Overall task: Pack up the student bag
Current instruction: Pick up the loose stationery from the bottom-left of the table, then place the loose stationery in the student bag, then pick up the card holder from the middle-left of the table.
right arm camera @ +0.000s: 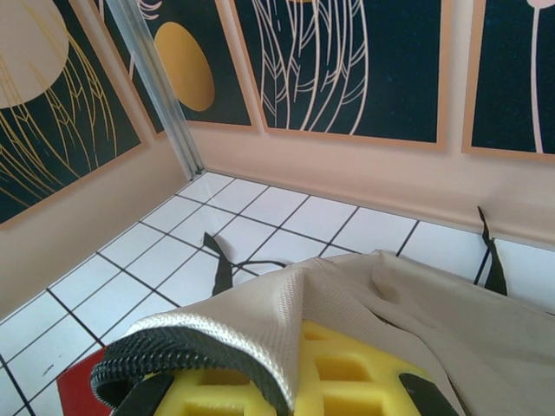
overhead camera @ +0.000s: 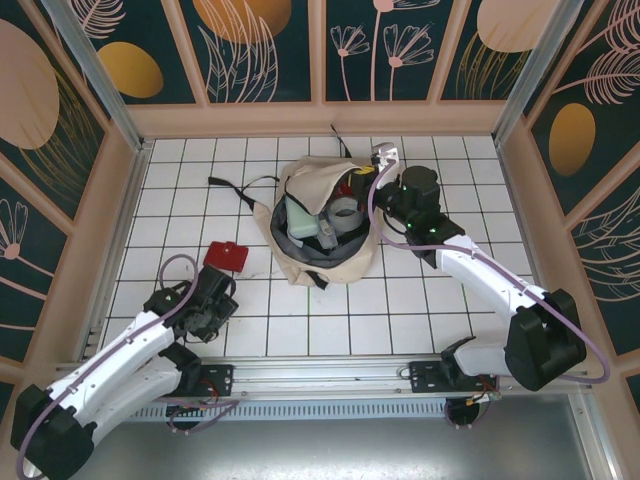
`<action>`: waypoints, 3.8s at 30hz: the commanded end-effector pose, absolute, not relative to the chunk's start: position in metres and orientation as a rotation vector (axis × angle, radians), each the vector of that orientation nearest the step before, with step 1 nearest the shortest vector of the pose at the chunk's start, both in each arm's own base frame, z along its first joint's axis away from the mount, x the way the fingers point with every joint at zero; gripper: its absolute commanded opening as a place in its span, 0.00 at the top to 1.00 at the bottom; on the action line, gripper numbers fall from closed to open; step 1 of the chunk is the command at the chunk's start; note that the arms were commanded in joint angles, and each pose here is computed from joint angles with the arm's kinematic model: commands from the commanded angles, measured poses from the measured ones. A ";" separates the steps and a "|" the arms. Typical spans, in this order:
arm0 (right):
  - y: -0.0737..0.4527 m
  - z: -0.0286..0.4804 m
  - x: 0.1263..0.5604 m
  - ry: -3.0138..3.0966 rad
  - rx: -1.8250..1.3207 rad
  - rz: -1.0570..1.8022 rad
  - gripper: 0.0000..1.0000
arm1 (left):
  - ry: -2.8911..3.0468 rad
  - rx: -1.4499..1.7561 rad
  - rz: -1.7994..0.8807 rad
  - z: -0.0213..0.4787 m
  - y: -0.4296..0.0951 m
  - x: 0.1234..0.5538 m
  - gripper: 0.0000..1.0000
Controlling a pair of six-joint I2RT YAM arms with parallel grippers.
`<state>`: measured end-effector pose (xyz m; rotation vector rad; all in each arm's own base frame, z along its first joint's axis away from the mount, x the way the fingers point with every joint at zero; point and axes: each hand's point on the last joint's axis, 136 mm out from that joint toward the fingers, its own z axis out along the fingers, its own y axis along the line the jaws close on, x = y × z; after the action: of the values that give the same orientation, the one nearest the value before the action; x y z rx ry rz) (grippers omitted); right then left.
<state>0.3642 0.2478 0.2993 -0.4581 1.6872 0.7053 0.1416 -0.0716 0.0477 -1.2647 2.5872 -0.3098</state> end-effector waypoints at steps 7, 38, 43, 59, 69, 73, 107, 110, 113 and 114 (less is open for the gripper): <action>0.258 0.349 0.351 1.505 -0.477 0.782 0.97 | 2.304 -1.500 -0.495 0.066 -0.075 0.169 0.47; 0.257 0.345 0.353 1.508 -0.476 0.769 0.96 | 2.178 -1.283 -0.397 0.117 -0.062 0.210 1.00; 0.257 0.345 0.353 1.509 -0.476 0.770 0.96 | 2.177 -1.027 -0.625 0.168 -0.107 0.252 1.00; 0.257 0.348 0.351 1.504 -0.476 0.769 0.96 | 2.103 -0.360 -1.331 0.245 -0.275 0.300 1.00; 0.258 0.348 0.351 1.504 -0.480 0.764 0.96 | 2.250 -0.291 -1.270 0.200 -0.323 0.317 1.00; 0.258 0.348 0.351 1.504 -0.481 0.764 0.96 | 2.301 -0.291 -1.244 0.180 -0.330 0.319 1.00; 0.260 0.343 0.354 1.515 -0.482 0.763 0.96 | 2.355 -0.870 -0.041 0.115 -0.077 0.324 0.02; 0.260 0.343 0.353 1.516 -0.482 0.763 0.96 | 2.392 -0.961 -0.057 0.084 -0.069 0.322 0.02; 0.259 0.344 0.353 1.513 -0.482 0.760 0.96 | 2.419 -1.040 -0.129 0.056 -0.067 0.319 0.07; 0.259 0.344 0.353 1.513 -0.483 0.760 0.96 | 2.420 -1.058 -0.149 0.050 -0.067 0.319 0.10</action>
<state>0.3614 0.2526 0.3018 -0.4705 1.6739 0.7181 0.3169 -0.0618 0.0649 -0.9803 2.4218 -0.0466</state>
